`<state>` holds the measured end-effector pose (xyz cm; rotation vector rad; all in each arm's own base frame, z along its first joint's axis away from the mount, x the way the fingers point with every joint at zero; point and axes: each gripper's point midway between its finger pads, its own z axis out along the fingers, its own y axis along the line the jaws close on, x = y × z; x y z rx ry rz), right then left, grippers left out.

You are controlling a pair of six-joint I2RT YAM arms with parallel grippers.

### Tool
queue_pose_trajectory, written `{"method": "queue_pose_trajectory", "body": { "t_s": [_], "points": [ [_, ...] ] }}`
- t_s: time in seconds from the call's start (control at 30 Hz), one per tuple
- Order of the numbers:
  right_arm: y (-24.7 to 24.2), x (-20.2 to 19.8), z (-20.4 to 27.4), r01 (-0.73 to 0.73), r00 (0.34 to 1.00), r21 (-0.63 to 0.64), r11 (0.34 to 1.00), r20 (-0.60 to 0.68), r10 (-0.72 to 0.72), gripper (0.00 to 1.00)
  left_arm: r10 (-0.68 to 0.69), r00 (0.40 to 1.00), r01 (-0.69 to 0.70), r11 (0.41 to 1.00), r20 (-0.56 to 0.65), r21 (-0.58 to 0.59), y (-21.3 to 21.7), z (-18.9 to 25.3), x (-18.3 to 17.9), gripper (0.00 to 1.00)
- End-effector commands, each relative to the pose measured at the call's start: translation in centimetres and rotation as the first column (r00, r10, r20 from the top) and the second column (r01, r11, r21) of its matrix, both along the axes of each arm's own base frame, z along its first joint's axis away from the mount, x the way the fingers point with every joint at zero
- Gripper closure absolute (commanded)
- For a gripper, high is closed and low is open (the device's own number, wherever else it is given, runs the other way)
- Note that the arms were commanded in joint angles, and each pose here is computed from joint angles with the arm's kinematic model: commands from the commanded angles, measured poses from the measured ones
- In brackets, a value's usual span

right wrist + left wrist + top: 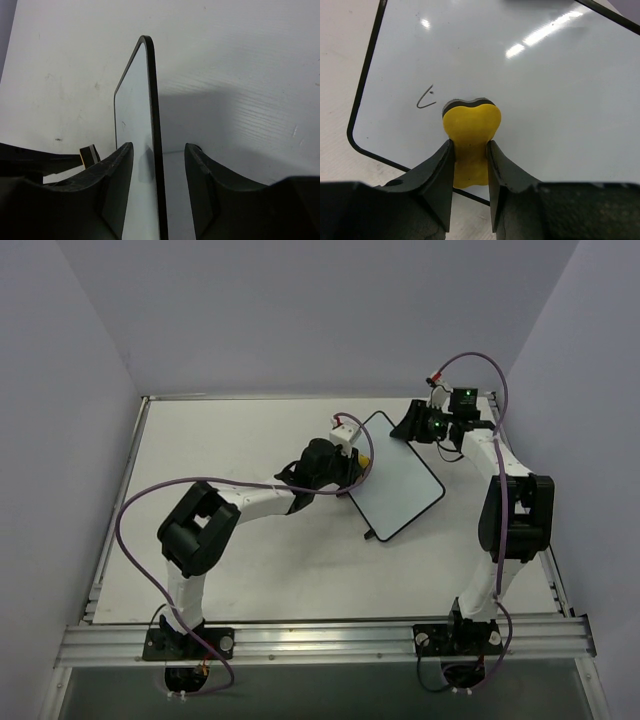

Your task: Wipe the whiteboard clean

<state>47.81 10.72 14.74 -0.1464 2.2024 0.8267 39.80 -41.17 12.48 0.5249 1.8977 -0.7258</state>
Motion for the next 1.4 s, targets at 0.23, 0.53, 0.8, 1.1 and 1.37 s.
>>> {"method": "queue_pose_trajectory", "body": {
  "t_s": [0.23,0.53,0.8,1.1,1.37],
  "points": [
    [1.9,-1.1,-1.1,-0.070,0.998,0.006,0.997,-0.003,0.070,0.79,0.056,0.997,-0.052,0.996,0.047,-0.068,1.3,3.3,4.1,0.98],
    [2.4,-1.4,-1.1,-0.084,0.996,-0.012,0.996,0.009,0.084,0.92,0.045,0.999,-0.044,0.996,-0.001,-0.082,2.9,2.8,5.8,0.98],
    [2.9,-1.7,-1.5,-0.095,0.995,-0.029,0.995,0.011,0.096,1.00,0.015,1.000,-0.017,0.996,-0.026,-0.083,2.4,1.3,5.8,0.98],
    [3.2,-2.0,-1.6,-0.093,0.995,-0.041,0.995,0.020,0.094,1.00,0.015,0.998,-0.022,0.994,-0.065,-0.110,1.5,-0.6,6.4,0.98],
    [3.7,-2.3,-1.4,-0.108,0.994,-0.044,0.993,0.027,0.109,1.00,-0.113,0.992,0.102,0.983,-0.062,-0.154,-0.3,0.0,4.9,0.98]
  ]
}}
